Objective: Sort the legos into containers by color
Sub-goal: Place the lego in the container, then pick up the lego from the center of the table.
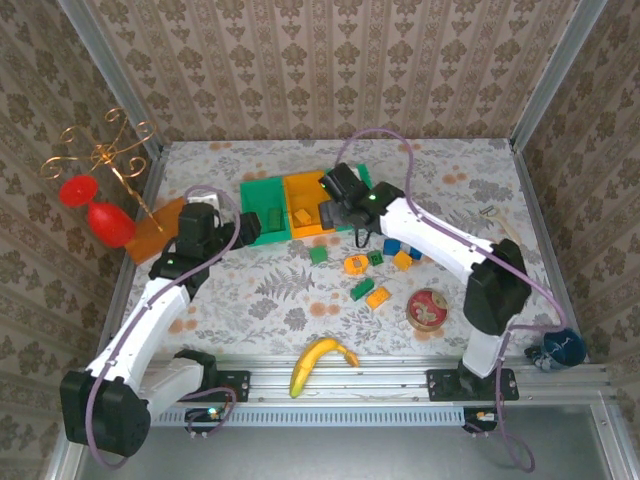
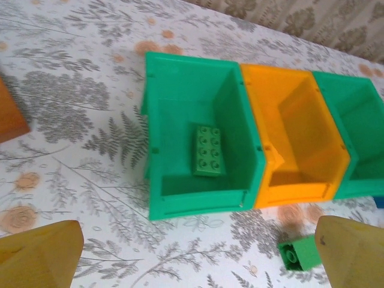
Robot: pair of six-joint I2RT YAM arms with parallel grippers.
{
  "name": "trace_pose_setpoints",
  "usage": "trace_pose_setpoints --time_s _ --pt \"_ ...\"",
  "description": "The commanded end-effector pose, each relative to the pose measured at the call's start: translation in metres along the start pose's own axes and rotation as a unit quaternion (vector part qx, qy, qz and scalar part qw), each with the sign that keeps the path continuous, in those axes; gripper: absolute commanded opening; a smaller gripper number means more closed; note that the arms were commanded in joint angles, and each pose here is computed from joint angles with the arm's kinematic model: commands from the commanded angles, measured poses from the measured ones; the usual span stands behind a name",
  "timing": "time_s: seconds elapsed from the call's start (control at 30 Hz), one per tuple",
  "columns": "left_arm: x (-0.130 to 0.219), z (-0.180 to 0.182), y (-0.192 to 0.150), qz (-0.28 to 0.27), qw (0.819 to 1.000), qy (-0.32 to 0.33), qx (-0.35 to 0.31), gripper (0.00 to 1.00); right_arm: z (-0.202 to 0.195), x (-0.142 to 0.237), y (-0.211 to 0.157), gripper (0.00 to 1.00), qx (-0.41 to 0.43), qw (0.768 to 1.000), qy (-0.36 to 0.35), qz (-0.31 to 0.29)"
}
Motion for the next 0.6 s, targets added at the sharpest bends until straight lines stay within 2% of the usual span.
trace_pose_setpoints --time_s 0.0,0.07,0.33,0.57 --pt "-0.002 -0.02 -0.003 0.022 0.998 -0.025 -0.044 1.0 -0.023 0.019 -0.001 0.96 -0.052 0.998 -0.008 -0.021" --pt "-0.006 -0.032 -0.008 0.037 0.997 -0.029 -0.066 1.0 -0.035 0.025 -0.009 1.0 -0.065 0.998 -0.013 -0.018" --pt "-0.025 -0.087 -0.028 0.072 0.986 -0.065 -0.134 1.0 -0.093 0.035 -0.044 1.0 -0.122 0.991 -0.056 0.006" --pt "-0.043 -0.12 -0.046 0.101 0.978 -0.081 -0.165 1.0 -0.122 0.039 -0.06 1.0 -0.154 0.985 -0.081 0.01"
Point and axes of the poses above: each hand's point on the last joint's axis, 136 mm out from that joint toward the fingers, its own x axis back along the fingers, its own z axis along the line the jaws close on, y = z × x, the point moved 3 cm from there along x, back along the fingers, and after that the axes turned 11 degrees about -x, right-handed, at the moved point
